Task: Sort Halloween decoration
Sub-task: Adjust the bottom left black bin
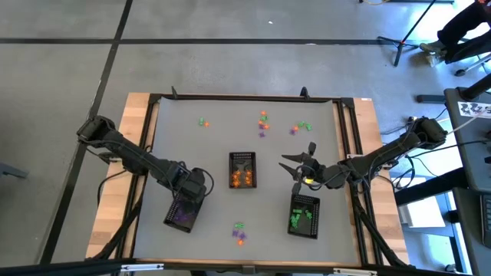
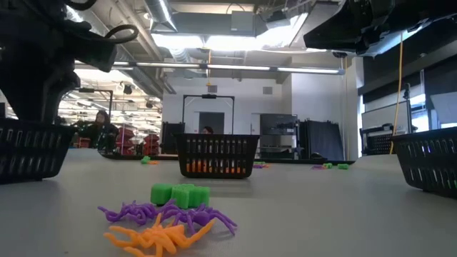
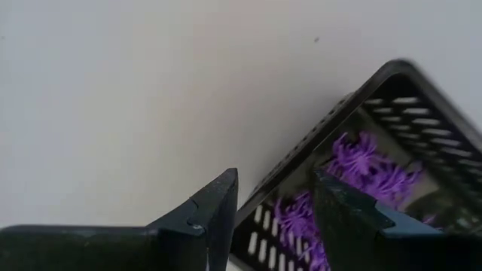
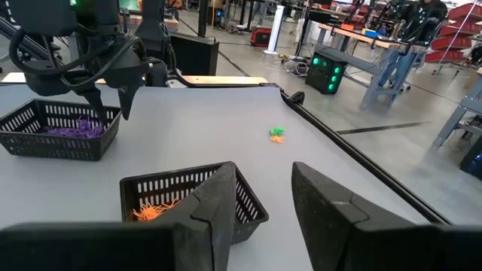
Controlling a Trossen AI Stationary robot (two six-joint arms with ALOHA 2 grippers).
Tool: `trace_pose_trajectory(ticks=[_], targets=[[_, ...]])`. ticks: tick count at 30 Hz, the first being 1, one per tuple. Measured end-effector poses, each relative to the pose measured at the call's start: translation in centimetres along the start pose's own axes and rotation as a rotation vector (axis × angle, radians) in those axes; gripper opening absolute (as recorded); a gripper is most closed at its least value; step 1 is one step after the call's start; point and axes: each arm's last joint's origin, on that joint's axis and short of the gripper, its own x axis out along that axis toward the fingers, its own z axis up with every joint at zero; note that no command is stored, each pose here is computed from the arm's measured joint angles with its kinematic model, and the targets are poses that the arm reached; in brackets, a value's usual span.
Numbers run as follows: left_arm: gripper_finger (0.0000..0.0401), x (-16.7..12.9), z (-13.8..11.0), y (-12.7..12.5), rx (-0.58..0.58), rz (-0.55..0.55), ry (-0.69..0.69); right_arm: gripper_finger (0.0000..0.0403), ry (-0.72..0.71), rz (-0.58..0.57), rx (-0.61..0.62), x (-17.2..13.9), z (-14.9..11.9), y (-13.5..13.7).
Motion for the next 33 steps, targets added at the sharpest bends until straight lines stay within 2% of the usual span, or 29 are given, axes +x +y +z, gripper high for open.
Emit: trace_pose_trajectory(ticks=[7, 14, 20, 24, 33], targets=[[0.0155, -0.1, -0.4, -0.2, 0.137, 0.044, -0.03, 0.0129, 0.0, 0.0, 0.0, 0.0, 0.0, 0.0], [0.0155, 0.0, -0.5, -0.3, 0.188, 0.057, -0.044, 0.0129, 0.01, 0.0, -0.006, 0.0, -0.1, 0.0], [0.0155, 1.9, -1.4, 0.4, 0.25, 0.047, -0.013, 0.0129, 0.01, -0.001, -0.004, 0.0, -0.1, 0.0], [0.0155, 3.0, -1.7, 1.1, 0.173, 0.051, 0.009, 0.0129, 0.01, -0.006, -0.003, 0.0, -0.1, 0.0], [0.0132, 3.2, -1.5, 1.5, -0.15, 0.04, 0.035, 0.0129, 0.008, -0.025, -0.003, 0.0, -0.1, -0.1]])
